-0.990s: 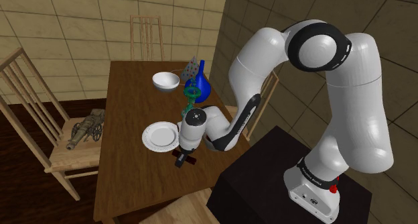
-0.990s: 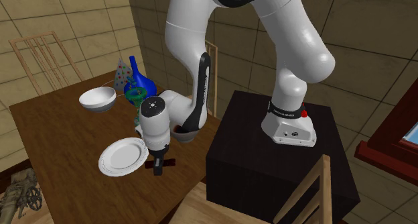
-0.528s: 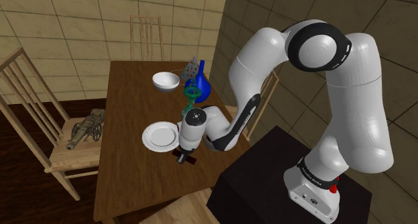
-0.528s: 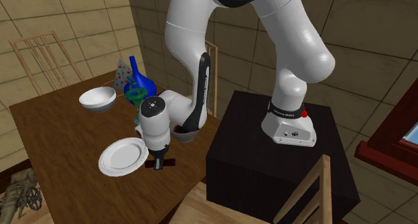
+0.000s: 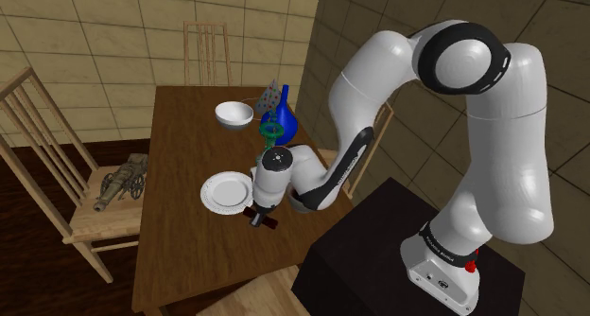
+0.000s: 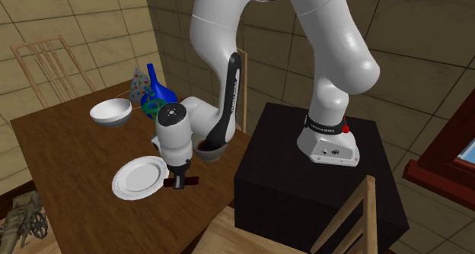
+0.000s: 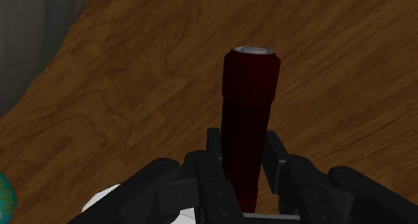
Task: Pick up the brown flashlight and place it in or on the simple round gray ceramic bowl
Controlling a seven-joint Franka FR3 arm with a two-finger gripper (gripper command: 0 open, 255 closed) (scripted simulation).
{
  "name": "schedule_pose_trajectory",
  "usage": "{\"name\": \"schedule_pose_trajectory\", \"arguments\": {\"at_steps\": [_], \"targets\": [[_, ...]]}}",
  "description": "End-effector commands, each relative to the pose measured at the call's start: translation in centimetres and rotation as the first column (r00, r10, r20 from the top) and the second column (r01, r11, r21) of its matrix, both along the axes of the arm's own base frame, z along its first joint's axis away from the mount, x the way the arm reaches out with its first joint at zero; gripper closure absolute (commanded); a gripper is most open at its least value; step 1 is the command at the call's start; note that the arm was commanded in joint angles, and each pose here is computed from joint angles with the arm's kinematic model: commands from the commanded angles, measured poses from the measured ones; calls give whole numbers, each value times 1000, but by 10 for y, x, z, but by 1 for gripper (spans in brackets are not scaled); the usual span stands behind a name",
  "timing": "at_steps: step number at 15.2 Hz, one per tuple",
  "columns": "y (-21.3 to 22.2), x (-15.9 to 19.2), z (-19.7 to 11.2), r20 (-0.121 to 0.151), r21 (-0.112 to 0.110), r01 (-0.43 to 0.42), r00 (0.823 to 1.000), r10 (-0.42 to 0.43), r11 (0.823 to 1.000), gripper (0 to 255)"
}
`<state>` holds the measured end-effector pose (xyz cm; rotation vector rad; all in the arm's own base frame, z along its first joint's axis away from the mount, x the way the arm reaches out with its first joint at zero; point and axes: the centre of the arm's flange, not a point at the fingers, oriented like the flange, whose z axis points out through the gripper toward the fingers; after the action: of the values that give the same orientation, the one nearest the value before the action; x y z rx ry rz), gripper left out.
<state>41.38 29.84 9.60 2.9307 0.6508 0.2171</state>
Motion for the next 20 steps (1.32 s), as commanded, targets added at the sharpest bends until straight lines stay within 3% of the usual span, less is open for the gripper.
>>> {"name": "schedule_pose_trajectory", "arguments": {"at_steps": [1, 20], "targets": [[-1, 0, 11, 0, 0, 0, 1000, 0, 1000, 255], [-1, 0, 111, 0, 0, 0, 1000, 0, 1000, 255]]}}
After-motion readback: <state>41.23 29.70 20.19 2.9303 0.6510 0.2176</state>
